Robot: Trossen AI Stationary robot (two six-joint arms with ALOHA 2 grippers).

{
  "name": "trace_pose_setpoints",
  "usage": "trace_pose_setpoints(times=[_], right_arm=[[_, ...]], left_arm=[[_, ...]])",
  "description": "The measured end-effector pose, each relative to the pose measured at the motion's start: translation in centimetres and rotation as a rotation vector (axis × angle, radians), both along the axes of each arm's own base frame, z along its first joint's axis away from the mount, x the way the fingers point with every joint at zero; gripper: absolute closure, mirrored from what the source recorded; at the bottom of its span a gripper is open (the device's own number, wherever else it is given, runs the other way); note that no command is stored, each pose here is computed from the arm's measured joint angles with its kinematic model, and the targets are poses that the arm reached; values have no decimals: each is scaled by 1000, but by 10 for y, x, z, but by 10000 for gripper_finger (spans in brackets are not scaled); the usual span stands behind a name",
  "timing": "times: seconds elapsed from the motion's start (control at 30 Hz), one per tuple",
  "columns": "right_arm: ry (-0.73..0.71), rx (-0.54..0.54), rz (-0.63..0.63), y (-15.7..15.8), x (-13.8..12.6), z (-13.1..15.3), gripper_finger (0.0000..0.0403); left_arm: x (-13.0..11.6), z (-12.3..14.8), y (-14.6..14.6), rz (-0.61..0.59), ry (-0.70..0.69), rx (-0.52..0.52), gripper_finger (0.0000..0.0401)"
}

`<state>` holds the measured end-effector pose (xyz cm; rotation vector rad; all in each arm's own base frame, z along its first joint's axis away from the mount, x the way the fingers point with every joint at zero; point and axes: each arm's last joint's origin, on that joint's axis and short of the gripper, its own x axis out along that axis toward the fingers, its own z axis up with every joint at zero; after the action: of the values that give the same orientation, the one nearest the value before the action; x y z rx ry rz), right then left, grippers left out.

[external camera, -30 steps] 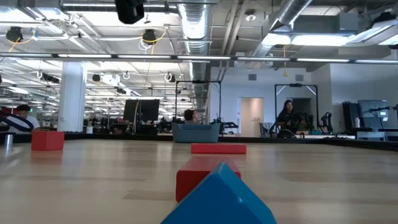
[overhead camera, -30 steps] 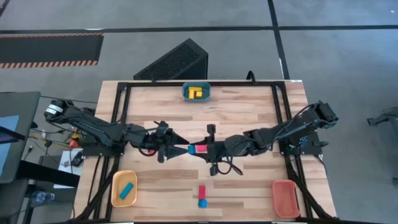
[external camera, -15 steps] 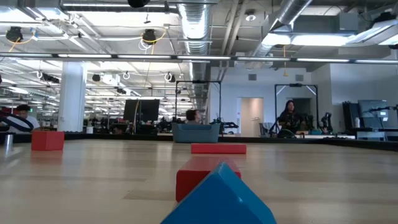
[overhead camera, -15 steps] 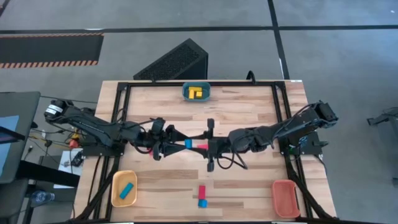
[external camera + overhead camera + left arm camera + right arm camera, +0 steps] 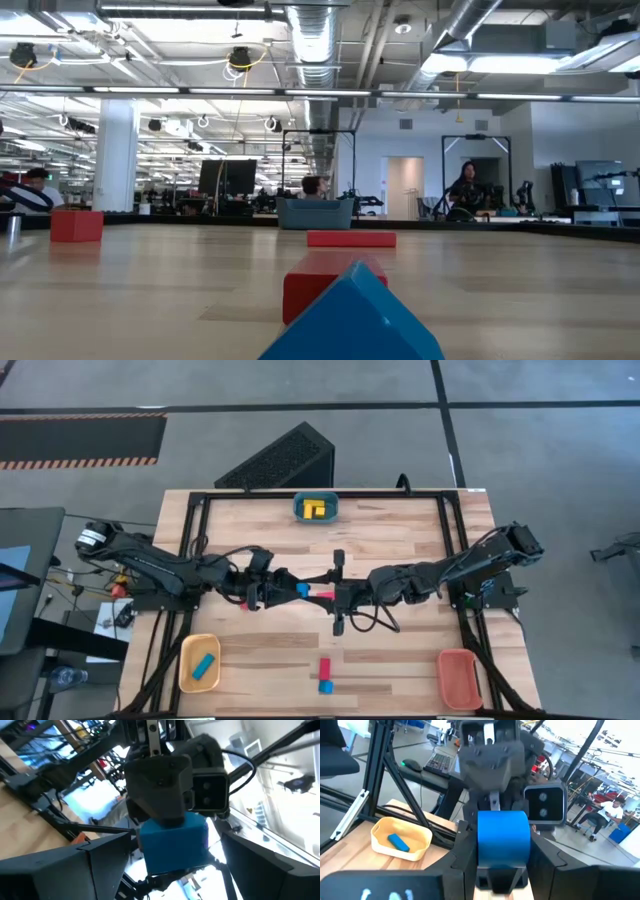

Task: Sort & place blocks by color
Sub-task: Put the right blue block into the yellow bin

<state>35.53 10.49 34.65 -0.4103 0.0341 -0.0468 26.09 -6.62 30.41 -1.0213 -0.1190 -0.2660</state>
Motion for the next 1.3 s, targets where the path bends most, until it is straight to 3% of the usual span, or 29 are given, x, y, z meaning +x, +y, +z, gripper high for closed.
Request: trace_pose_setpoints(times=[0.3, 0.63, 0.83, 1.13, 1.3], right_arm=[[11, -4, -20, 1, -1, -1, 261], [27, -21, -26, 1, -1, -2, 257], [25, 62, -84, -1, -1, -3, 243], [113, 203, -183, 2, -5, -15, 152], [165, 292, -190, 12, -12, -19, 133]], left_arm=[[3, -1, 2, -16, -17, 4, 124], [5, -3, 8, 10, 10, 3, 256], [5, -5, 9, 13, 25, 28, 258], [6, -21, 10, 57, 207, 59, 245], [1, -21, 10, 60, 237, 85, 257]])
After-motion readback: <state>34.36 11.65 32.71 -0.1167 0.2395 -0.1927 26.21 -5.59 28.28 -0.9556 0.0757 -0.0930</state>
